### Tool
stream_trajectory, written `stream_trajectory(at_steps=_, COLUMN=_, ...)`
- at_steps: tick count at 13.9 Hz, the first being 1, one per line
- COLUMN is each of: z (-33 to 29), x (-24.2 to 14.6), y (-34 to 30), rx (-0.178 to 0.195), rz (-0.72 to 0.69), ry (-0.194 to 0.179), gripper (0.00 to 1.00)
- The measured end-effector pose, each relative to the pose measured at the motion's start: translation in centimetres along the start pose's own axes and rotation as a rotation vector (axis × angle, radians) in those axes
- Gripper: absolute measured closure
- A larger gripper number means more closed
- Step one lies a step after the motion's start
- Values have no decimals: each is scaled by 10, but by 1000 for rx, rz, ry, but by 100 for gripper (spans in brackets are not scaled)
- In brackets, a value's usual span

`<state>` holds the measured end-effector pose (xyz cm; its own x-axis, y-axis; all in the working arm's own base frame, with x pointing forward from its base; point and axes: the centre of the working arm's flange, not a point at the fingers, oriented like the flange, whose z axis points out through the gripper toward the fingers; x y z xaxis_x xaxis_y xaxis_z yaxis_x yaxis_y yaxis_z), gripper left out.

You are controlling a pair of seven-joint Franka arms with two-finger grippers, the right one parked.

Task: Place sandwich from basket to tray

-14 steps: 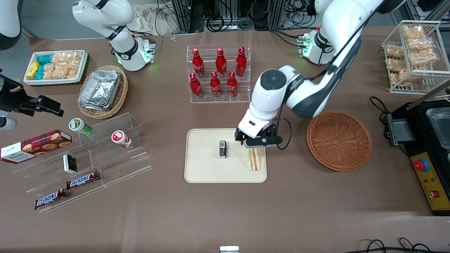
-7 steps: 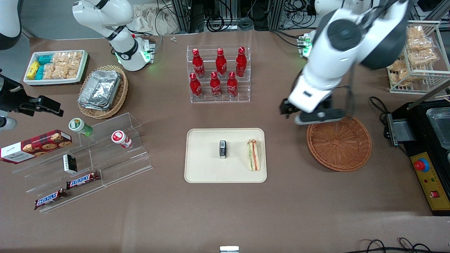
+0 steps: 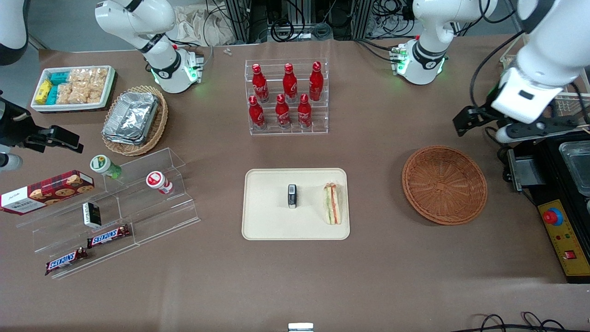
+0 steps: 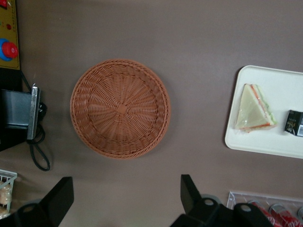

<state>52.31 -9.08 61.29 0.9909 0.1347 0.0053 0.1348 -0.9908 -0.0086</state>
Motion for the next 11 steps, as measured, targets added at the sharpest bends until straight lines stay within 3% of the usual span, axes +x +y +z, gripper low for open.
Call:
stream_trajectory(at_steps=2, z=-4, x=-2, y=-7, rx=-14, rz=-3, ry=-2, gripper=0)
stream_trajectory(at_steps=5, z=-4, x=-3, y=-1, rx=-104, rz=-14, ry=-28, gripper=0)
stream_trajectory(at_steps=6, z=-3, x=-1, y=-6, rx=-118, rz=-17, ry=-30, gripper=0)
stream_trajectory(at_steps=11, z=-8, x=18, y=-9, rx=-129, rz=-10, ry=-18, gripper=0)
